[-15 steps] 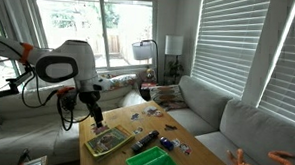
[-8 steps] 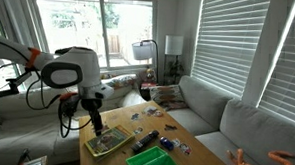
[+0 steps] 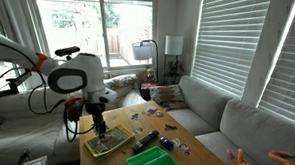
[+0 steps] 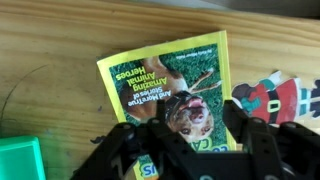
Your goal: Flip the book over on the table
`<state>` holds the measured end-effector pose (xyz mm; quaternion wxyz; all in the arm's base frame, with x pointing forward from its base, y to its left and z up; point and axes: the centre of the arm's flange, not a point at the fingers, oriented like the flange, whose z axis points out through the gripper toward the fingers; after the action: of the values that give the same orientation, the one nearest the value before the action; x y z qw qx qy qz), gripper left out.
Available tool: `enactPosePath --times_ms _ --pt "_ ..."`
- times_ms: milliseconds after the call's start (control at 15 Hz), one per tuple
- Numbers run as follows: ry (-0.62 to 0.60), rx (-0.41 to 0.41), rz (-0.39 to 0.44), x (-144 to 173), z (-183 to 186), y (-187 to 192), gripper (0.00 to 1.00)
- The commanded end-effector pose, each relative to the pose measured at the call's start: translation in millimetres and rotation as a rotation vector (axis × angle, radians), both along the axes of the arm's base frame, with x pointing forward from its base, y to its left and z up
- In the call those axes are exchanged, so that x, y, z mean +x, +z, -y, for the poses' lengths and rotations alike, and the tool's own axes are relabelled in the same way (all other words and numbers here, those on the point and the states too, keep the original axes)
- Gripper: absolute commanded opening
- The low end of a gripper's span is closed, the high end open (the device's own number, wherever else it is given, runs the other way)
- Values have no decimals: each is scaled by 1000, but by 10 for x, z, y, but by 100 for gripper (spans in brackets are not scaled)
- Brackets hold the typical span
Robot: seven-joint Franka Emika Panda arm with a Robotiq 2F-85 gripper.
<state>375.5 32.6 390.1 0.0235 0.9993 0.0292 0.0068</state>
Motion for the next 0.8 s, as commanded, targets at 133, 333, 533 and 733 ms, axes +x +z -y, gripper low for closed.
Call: enactPosePath --times_ms 133,333,533,733 --pt "-15 -21 46 115 97 -209 16" --pt "-18 0 76 149 94 -299 1" --pt "-13 5 79 150 80 -392 0" --pt "-6 -8 45 123 90 -458 0"
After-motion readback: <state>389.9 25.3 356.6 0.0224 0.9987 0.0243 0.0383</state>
